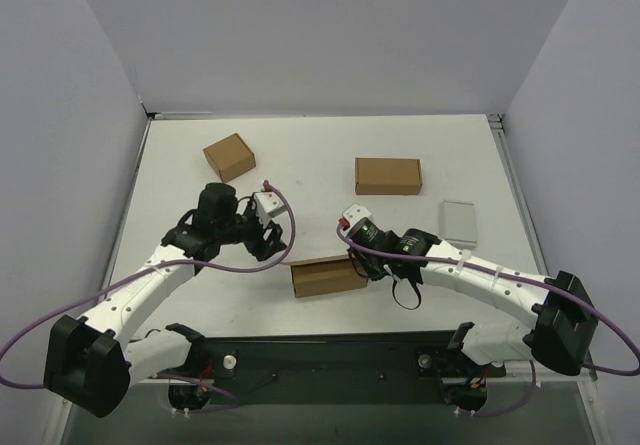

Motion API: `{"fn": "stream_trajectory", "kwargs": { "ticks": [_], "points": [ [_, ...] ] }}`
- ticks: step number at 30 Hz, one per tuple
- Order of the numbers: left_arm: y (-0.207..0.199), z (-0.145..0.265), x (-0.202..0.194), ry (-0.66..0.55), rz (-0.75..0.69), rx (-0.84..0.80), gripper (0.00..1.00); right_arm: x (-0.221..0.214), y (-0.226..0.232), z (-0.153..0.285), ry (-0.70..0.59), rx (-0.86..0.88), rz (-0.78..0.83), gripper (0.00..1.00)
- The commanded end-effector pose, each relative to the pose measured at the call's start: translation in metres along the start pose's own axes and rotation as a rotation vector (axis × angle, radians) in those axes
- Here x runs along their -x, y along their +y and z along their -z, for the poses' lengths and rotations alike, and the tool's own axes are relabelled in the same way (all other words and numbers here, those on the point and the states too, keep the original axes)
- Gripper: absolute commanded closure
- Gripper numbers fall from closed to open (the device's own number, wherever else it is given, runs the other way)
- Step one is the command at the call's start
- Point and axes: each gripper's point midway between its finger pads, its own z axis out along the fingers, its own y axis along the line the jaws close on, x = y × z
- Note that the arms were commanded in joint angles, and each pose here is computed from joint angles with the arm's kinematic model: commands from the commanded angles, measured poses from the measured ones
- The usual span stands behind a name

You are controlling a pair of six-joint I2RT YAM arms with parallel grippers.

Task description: Fold the paper box

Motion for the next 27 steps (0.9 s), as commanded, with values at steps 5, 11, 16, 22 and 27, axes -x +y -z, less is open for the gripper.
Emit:
{"fn": "stream_trajectory", "kwargs": {
  "ticks": [5, 11, 16, 22, 27],
  "points": [
    [-0.014, 0.0, 0.02, -0.041, 0.007, -0.128, 0.28, 0.001, -0.003, 0.004, 0.01, 0.002, 0.081, 1.0],
    [-0.026, 0.013, 0.032, -0.092, 0.033, -0.159, 0.25, 0.0, -0.006, 0.003, 0.041, -0.018, 0.069, 1.0],
    [-0.053, 0.02, 0.032, -0.137, 0.017, -0.234, 0.22, -0.001, -0.011, 0.004, 0.059, -0.038, 0.059, 1.0],
    [-0.057, 0.018, 0.022, -0.099, 0.016, -0.251, 0.19, -0.005, -0.014, 0.003, 0.082, -0.045, 0.048, 1.0],
    [-0.059, 0.008, 0.005, -0.006, 0.017, -0.248, 0.19, -0.006, -0.016, 0.004, 0.084, -0.05, 0.038, 1.0]
  ]
}}
